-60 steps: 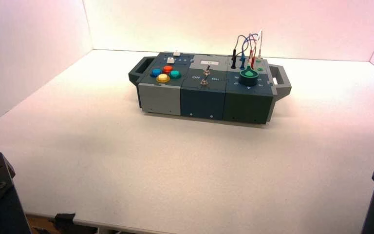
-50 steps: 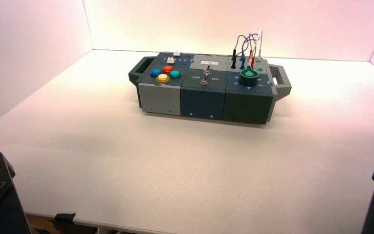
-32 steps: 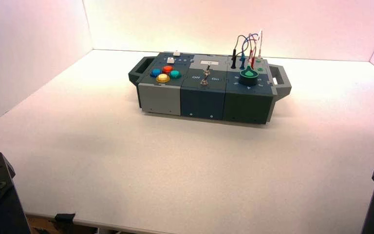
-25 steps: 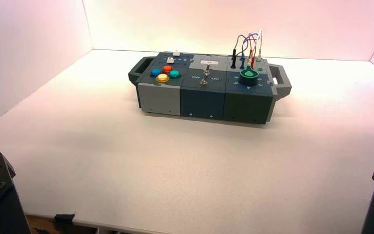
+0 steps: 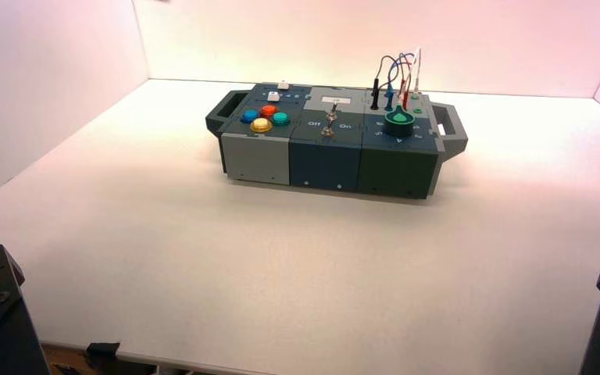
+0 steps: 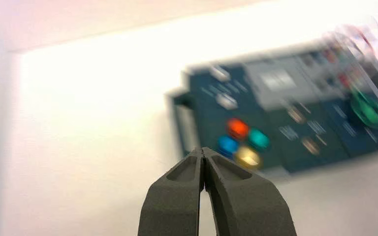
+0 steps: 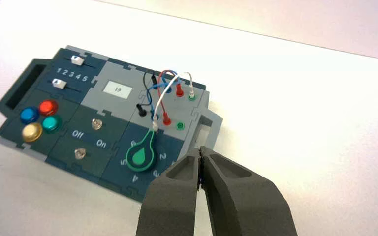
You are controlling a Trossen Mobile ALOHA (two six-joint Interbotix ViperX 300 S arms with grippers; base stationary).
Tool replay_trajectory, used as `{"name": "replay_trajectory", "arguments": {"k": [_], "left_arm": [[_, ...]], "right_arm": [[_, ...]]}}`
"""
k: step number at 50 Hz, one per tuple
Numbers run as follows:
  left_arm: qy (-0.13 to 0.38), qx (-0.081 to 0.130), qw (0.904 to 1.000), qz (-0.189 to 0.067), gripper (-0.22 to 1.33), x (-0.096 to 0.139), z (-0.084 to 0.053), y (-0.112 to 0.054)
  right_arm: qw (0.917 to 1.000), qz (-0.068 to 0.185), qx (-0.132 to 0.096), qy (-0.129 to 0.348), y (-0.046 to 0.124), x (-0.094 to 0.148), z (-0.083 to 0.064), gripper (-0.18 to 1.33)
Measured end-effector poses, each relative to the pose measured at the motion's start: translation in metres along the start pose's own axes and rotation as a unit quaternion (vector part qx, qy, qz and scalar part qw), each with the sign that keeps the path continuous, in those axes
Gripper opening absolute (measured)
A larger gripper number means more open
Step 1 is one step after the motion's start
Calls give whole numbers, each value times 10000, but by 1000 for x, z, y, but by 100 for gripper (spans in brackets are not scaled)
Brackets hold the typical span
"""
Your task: Rotate the box clockwise.
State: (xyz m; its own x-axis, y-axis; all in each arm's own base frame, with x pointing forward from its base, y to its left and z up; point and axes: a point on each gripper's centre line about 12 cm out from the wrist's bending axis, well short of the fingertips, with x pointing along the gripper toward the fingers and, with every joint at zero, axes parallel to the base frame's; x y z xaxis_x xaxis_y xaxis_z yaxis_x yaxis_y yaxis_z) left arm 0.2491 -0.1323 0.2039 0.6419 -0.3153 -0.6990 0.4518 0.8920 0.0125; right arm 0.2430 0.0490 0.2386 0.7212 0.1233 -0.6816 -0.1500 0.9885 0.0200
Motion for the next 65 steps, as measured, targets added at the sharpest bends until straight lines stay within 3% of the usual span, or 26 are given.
{"name": "replay_trajectory", "arguments": {"k": [10, 18, 24, 42, 65], "left_arm": [[945, 535, 9934, -371, -16, 16, -16, -39], [1647, 606, 9839, -353, -16, 22, -34, -43], [1852, 566, 9803, -391, -16, 23, -40, -46], [2272, 703, 9695, -594, -16, 45, -60, -68], [2408, 821, 9651, -621, -16, 91, -73, -77]], "right_arm": [[9998, -51, -71, 172, 1, 35, 34, -14], [9992, -74, -147, 362, 3, 76, 61, -14], [9979, -99, -170, 622, 4, 109, 71, -14], [9888, -167, -203, 1472, 5, 195, 70, -14], [9854, -174, -240, 1677, 5, 233, 67, -14]]}}
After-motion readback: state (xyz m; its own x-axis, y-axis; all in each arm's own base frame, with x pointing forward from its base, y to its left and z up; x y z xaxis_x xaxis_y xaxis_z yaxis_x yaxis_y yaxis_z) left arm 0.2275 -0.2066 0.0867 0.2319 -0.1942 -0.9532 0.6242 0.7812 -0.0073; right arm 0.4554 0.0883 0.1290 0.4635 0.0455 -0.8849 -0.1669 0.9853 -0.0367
